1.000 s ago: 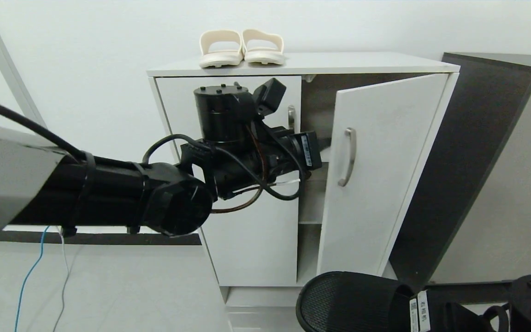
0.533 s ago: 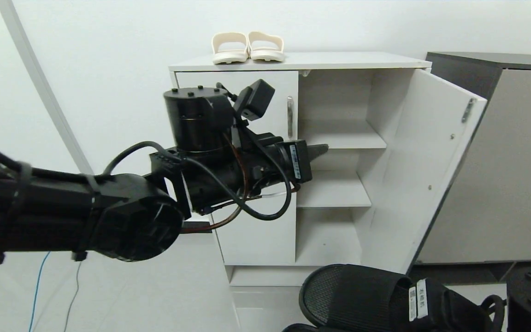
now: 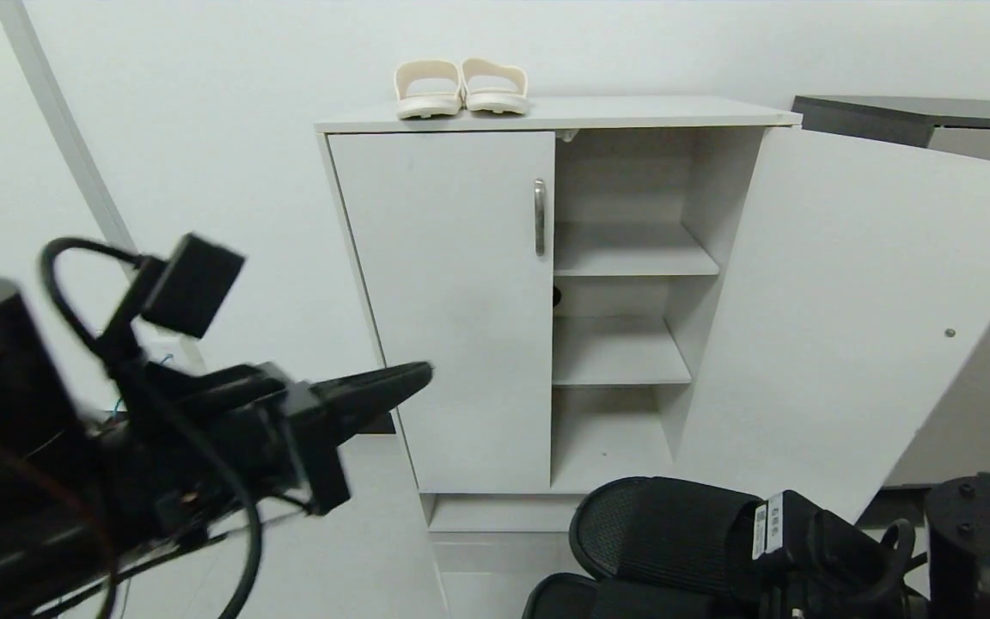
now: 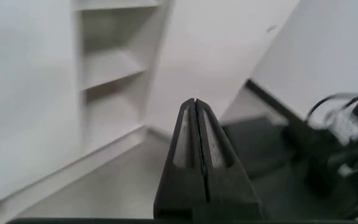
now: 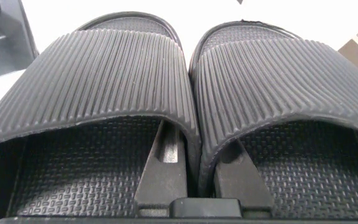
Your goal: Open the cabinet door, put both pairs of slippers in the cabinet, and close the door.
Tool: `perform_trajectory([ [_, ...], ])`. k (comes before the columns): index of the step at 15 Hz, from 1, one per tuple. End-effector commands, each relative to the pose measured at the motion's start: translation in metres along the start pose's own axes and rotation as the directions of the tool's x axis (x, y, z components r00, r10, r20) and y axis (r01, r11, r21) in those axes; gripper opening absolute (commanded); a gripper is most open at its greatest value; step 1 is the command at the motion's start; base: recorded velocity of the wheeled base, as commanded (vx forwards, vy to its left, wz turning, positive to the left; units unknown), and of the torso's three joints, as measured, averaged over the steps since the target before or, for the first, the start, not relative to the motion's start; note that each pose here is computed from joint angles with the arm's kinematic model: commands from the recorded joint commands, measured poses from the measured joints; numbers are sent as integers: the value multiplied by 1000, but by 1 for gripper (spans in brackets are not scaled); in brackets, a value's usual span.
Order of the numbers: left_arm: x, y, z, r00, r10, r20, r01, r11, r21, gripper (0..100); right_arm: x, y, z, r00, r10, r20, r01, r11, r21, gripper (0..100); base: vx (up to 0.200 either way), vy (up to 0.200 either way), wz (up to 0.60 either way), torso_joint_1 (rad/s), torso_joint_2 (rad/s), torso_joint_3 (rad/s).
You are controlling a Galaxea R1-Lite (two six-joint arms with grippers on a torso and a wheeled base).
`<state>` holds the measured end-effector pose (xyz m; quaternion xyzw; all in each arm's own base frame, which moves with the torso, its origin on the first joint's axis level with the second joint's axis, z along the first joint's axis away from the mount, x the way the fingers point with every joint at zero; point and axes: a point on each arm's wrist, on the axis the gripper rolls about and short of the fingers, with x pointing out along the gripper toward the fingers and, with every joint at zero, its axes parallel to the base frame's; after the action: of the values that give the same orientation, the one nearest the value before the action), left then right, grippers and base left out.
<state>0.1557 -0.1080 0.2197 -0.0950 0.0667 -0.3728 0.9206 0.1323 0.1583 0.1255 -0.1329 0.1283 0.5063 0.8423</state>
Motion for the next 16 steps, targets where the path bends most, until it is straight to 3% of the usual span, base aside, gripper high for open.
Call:
perform_trajectory([
  [1, -86, -2, -48, 986, 163, -28, -161, 986, 54, 0, 3, -2, -1, 1000, -7, -8, 7, 1000, 5, 0, 0, 0, 0, 0, 0, 0],
  [3, -120, 2, -60, 958, 285, 12, -285, 957, 53, 0, 5, -3, -2, 1000, -7, -15, 7, 1000, 8, 0, 0, 0, 0, 0, 0, 0],
  [5, -151, 0, -72, 899, 434, 52, -437, 894, 96, 0, 6, -3, -2, 1000, -8, -20, 8, 1000, 10, 0, 0, 0, 0, 0, 0, 0],
  [7, -171, -4, -93, 856, 511, 70, -516, 853, 83, 0, 6, -3, -3, 1000, -9, -22, 9, 1000, 8, 0, 0, 0, 0, 0, 0, 0],
  [10, -187, -7, -127, 723, 675, 146, -687, 725, 49, 0, 6, -3, -3, 1000, -9, -22, 9, 1000, 8, 0, 0, 0, 0, 0, 0, 0],
  [12, -189, -8, -139, 679, 713, 173, -729, 683, 48, 0, 6, -3, -3, 1000, -9, -22, 9, 1000, 8, 0, 0, 0, 0, 0, 0, 0],
  [14, -191, -8, -149, 672, 716, 189, -736, 675, 59, 0, 6, -3, -3, 1000, -9, -22, 9, 1000, 7, 0, 0, 0, 0, 0, 0, 0],
  [16, -196, -12, -155, 683, 691, 235, -722, 688, 75, 0, 6, -3, -3, 1000, -9, -22, 9, 1000, 7, 0, 0, 0, 0, 0, 0, 0],
])
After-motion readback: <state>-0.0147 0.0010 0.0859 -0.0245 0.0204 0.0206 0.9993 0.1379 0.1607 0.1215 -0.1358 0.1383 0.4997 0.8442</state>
